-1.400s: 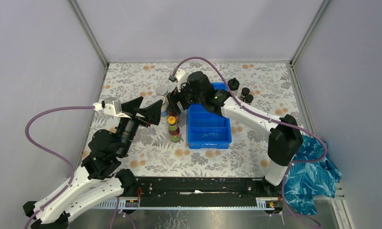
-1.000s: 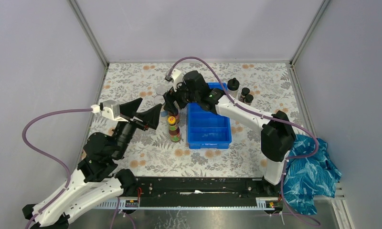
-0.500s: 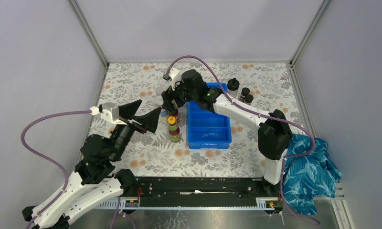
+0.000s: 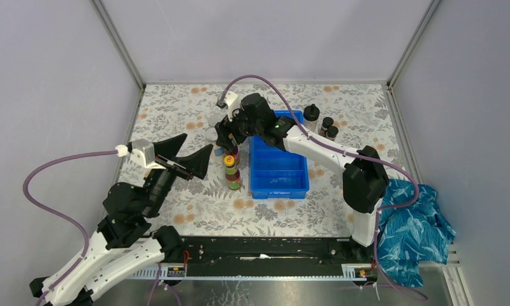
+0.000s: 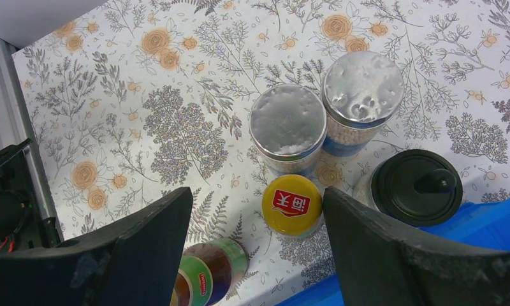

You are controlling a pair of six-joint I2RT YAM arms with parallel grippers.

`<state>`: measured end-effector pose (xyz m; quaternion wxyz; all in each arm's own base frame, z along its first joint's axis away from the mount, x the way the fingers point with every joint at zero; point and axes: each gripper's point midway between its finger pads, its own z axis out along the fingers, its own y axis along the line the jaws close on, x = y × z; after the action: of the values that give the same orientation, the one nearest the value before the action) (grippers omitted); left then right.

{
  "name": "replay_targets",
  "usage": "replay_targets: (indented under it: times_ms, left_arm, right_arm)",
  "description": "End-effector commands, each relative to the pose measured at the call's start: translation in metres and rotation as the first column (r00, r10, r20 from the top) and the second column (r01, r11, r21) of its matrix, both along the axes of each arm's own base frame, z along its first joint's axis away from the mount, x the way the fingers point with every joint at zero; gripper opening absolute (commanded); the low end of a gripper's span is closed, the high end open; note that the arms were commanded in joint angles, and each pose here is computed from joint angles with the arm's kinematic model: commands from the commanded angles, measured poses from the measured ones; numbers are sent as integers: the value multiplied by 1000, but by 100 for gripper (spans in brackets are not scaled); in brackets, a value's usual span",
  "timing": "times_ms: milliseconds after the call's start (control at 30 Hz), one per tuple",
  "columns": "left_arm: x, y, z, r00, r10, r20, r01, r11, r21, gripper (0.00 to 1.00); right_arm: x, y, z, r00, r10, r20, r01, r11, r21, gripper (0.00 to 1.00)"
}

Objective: Organize the condiment bottles
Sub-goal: Pick up the bottle from the center of the board.

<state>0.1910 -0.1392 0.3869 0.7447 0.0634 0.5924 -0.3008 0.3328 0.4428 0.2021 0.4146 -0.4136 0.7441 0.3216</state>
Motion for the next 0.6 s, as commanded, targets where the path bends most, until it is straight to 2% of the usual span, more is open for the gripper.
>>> replay_targets:
  times_ms: [0,400,567]
  left_arm:
    - [-6,1,1,1000,-17,18,17,1000,21,99]
    - [-5,-1,-2,1000,-23,14,23,999,32,99]
    - [-4,-2,-4,1000,-21,13,21,999,39,99]
  right_arm:
    - [1,10,6,999,15,39,-16,1000,8,82]
    - [6,9,-11,999,6,48,-4,1000,-23,79]
    - [9,9,-14,998,-3,56,4,1000,-27,74]
